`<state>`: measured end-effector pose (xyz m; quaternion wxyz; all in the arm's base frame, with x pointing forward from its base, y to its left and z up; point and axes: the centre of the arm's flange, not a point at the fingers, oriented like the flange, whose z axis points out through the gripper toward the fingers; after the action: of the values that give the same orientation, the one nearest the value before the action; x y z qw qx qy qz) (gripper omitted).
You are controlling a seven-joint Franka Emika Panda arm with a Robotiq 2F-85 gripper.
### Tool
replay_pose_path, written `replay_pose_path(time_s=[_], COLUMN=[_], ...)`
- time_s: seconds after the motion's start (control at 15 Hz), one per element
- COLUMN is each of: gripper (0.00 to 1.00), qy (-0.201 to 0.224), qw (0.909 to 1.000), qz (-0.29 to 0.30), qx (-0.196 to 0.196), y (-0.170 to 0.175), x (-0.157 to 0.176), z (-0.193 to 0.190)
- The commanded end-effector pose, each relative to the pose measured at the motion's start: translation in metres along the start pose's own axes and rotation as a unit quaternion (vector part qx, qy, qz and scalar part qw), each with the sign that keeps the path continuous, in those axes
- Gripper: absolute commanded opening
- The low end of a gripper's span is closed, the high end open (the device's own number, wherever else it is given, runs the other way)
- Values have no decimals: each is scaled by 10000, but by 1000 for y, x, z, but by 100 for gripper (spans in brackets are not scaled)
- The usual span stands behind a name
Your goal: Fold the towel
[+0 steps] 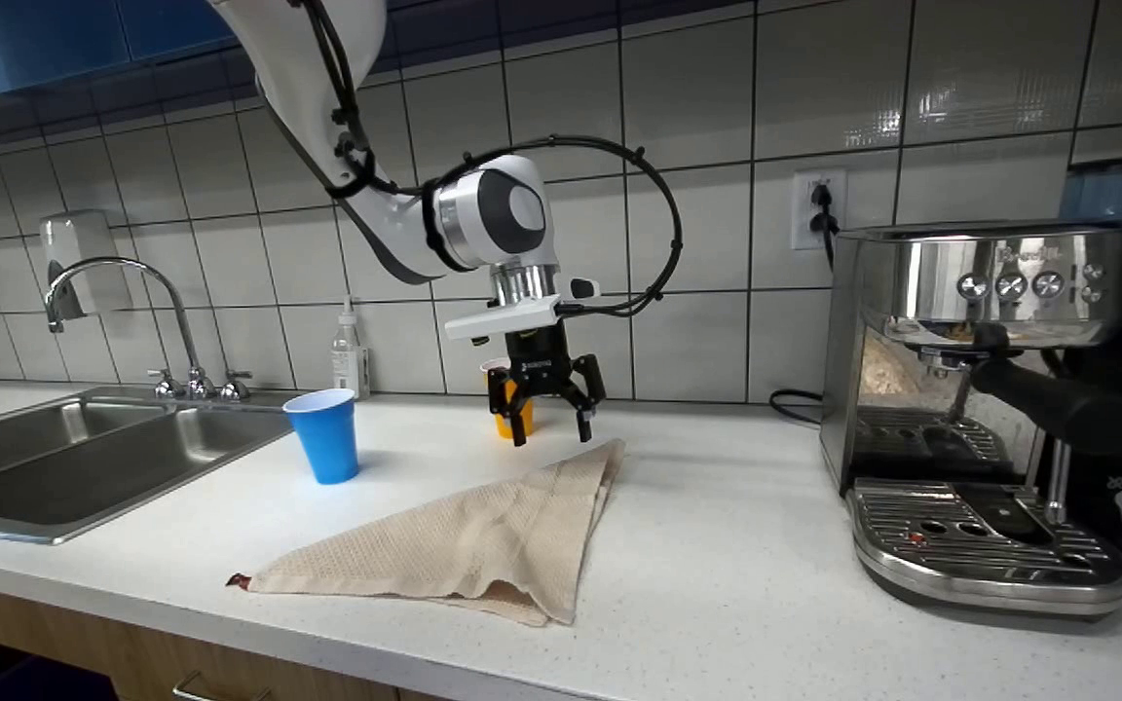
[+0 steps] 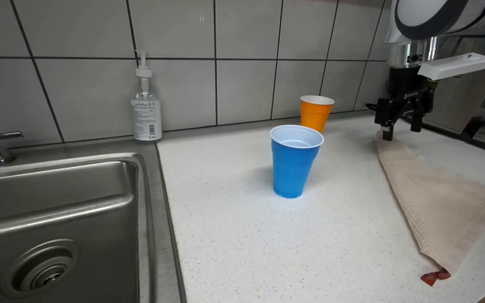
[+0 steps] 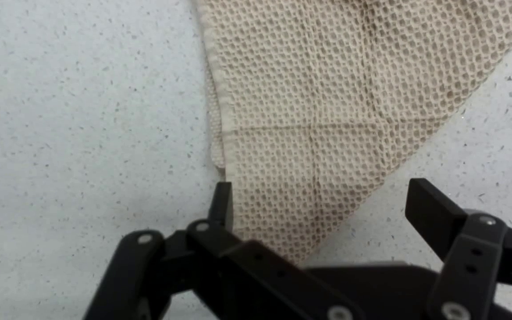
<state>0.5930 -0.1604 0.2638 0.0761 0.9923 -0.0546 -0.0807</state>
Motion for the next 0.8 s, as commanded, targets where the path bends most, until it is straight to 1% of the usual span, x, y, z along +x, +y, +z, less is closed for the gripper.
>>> replay_pose_path(time_s=[0.0,0.33,0.4,0.53,0.73], gripper=[100,100,100,100,100], qy=[0,0,51,-6,20], qw=[10000,10000,10000,9995,9980], qz=[0,0,67,271,510], qx=[0,0,8,165,364], y=[0,0,0,4,16], x=[0,0,2,15,34], z=[0,0,1,3,10])
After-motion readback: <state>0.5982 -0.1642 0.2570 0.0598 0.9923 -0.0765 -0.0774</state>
